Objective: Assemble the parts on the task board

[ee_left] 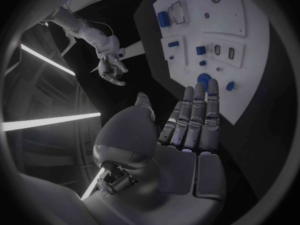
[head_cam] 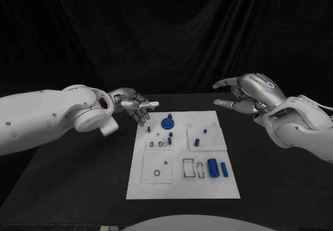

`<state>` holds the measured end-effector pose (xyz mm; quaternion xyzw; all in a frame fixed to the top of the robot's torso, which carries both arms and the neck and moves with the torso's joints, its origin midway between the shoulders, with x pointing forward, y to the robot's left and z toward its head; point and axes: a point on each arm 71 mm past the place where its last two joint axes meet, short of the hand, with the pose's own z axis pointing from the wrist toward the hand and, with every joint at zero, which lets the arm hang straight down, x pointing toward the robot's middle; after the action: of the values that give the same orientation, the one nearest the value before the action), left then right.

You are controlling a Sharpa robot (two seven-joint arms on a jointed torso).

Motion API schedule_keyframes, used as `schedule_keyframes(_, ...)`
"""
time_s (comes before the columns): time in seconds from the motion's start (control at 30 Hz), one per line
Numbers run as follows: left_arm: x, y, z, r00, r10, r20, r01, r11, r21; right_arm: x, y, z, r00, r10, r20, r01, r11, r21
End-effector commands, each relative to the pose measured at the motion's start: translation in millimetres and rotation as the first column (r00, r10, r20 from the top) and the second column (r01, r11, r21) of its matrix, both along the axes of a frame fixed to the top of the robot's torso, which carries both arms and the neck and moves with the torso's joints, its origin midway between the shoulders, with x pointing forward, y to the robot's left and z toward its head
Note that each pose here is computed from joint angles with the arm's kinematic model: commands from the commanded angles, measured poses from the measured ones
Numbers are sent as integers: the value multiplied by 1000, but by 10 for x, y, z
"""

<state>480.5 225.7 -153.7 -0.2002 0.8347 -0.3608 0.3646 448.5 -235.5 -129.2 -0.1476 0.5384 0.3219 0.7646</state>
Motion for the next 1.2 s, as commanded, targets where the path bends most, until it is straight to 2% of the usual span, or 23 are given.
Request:
schedule_keyframes(0.03,-59,-14,-124,975,-71,-211,115,973,201,-23,-5,-5,998,25,53,-26,999,23)
schedule_keyframes(0.4,28,-238,-145,961,-58,-269,141,943,301,-45,-74,-221,1000,10,12,-11,1000,12)
schedule_keyframes(0.5,50,-305,-160,959,-42,-282,140,931,338,-57,-88,-260,1000,12,14,-12,1000,14)
schedule_keyframes(0.57,62,-337,-165,959,-40,-279,145,919,367,-69,-90,-272,1000,16,19,-17,1000,16)
schedule_keyframes(0.7,101,-426,-167,970,-52,-236,157,878,452,-98,-74,-282,999,29,30,-30,999,24)
schedule_keyframes(0.87,150,-534,-183,976,-67,-209,162,863,479,-99,-60,-291,999,31,28,-31,999,25)
schedule_keyframes(1.03,164,-636,-243,974,-75,-212,173,852,495,-87,-56,-308,999,28,21,-28,999,22)
schedule_keyframes(1.2,150,-703,-354,969,-76,-235,189,841,506,-76,-62,-333,1000,21,10,-21,1000,19)
